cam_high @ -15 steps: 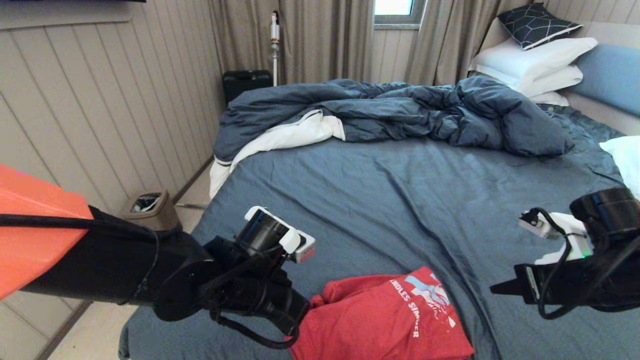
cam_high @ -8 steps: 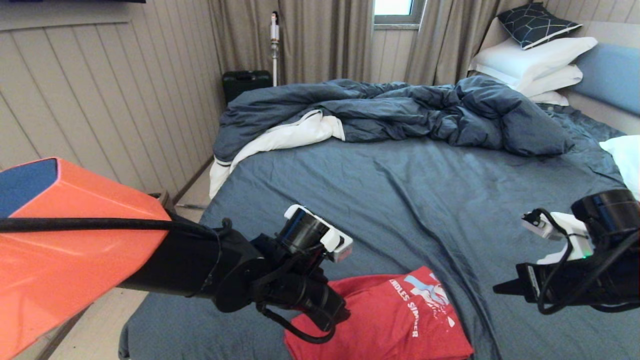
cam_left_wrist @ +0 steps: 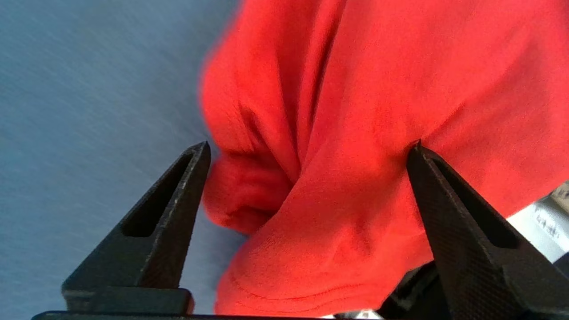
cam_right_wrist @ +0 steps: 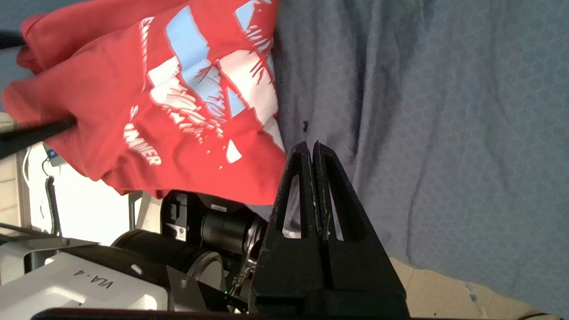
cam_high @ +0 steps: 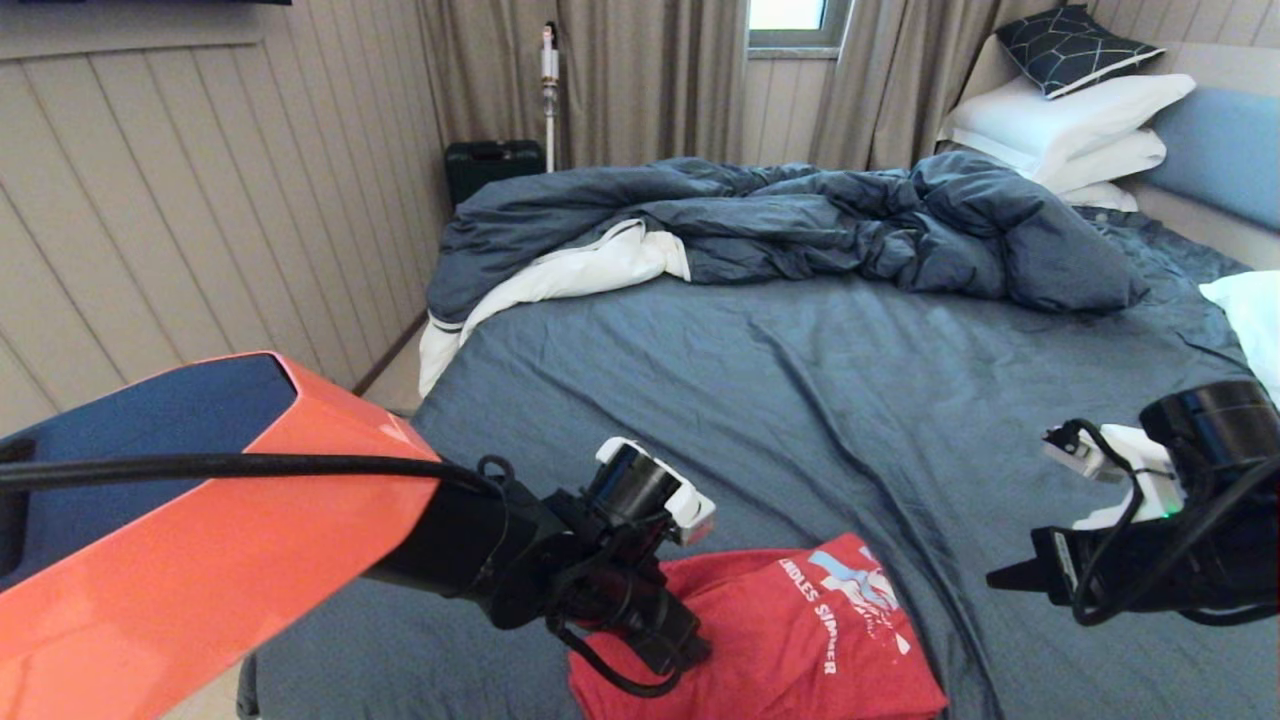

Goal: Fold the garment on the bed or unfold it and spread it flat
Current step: Fold the red T-shirt

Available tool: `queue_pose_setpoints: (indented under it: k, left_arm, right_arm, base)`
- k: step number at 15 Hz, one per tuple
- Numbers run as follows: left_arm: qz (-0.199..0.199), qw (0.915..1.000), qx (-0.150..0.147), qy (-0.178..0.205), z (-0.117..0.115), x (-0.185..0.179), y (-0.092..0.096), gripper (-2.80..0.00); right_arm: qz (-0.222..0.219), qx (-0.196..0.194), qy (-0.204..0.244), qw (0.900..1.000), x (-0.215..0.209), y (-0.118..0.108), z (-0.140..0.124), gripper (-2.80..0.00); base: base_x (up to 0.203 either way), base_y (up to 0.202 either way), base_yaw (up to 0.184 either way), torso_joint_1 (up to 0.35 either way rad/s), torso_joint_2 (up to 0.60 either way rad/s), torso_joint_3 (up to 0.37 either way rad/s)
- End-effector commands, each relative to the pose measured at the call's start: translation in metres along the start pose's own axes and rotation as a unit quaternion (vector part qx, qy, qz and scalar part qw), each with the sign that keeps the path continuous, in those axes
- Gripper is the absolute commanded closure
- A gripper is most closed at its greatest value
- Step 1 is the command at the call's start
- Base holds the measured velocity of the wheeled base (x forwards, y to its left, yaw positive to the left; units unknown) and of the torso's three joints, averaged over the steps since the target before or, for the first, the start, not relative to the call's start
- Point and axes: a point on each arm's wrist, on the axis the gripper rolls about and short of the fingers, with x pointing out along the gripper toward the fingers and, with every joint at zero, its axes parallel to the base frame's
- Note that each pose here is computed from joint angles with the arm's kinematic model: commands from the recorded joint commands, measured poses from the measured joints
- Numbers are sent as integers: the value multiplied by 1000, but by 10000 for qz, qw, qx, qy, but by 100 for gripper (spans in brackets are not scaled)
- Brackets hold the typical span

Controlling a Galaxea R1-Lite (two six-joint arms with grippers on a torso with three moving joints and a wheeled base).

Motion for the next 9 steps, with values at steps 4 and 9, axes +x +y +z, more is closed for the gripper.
queue_pose_setpoints:
  k: [4, 9]
  left_arm:
    - [5, 10000, -1, 64, 0, 2, 0, -280]
    - [5, 10000, 15, 58, 4, 1, 0, 0]
  right_arm:
    - [-3, 22, 24, 10000, 4, -2, 1, 0]
    - [-14, 29, 19, 10000, 6, -4, 2, 0]
  base:
    - [0, 0, 0, 0, 0, 0]
    - [0, 0, 0, 0, 0, 0]
